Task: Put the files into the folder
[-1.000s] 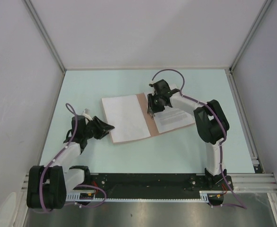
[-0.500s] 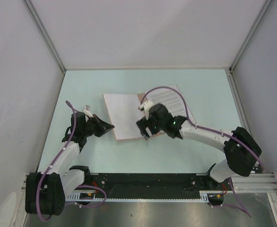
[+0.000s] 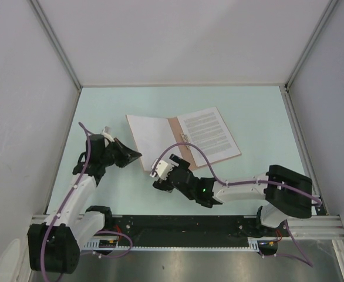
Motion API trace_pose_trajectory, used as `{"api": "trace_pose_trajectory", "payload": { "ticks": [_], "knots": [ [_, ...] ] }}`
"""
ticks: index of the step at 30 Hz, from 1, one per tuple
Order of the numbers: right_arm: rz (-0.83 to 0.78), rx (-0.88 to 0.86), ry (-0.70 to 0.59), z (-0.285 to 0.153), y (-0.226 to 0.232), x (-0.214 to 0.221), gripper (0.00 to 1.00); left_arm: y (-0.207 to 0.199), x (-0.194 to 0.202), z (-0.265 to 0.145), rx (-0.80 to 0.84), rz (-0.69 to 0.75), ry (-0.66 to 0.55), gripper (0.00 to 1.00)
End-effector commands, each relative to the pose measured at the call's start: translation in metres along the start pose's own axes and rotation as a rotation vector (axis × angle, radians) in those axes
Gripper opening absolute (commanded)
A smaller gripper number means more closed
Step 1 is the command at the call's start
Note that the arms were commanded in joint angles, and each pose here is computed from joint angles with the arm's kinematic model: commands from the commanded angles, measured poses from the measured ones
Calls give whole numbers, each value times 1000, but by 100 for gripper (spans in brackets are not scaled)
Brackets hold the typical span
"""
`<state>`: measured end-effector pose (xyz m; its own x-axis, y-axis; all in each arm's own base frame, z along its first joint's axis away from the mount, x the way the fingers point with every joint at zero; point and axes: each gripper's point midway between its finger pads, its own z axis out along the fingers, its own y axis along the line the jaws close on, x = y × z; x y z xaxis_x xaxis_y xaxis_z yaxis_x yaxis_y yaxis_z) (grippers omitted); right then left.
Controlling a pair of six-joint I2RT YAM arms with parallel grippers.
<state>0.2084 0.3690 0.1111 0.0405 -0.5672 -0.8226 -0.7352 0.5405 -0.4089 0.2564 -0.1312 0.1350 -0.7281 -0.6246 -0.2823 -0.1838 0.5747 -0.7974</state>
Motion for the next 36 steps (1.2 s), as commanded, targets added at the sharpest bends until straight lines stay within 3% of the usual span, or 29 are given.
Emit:
{"api": "trace_pose_trajectory", "payload": {
  "ticks": [1, 7, 8, 10, 11, 13, 14, 18, 19, 20, 29, 36],
  "knots": [
    [40, 125, -149, 10, -9, -41, 92, -29, -8, -14, 49, 6, -25, 0],
    [131, 209, -170, 11, -19, -44, 77, -40, -7, -18, 69, 12, -22, 0],
    [149, 211, -173, 13, -22, -45, 70, -42, -8, -19, 74, 20, -25, 1],
    [240, 183, -168, 17, -22, -41, 51, -43, -10, -21, 62, 48, -36, 11],
    [265, 133, -153, 19, -17, -37, 27, -49, -14, -24, 75, 72, -53, 27],
    [355, 117, -138, 25, -30, -30, 11, -49, -22, -29, 46, 117, -89, 38],
    [401, 97, -126, 27, -30, -27, 1, -58, -28, -35, 56, 144, -117, 49],
    [545, 120, -107, 27, -62, -19, 0, -68, -45, -55, 15, 222, -204, 73],
    [617, 98, -107, 24, -67, -20, 0, -73, -51, -61, 11, 251, -233, 90],
    [650, 101, -97, 23, -73, -13, 0, -73, -52, -64, 1, 260, -241, 94],
    [1212, 151, -192, -16, -173, 36, 0, -72, -47, -60, 26, 283, -221, 94],
    [1654, 229, -193, -63, -223, 132, 0, -67, -42, -54, 31, 273, -202, 94]
  ]
}}
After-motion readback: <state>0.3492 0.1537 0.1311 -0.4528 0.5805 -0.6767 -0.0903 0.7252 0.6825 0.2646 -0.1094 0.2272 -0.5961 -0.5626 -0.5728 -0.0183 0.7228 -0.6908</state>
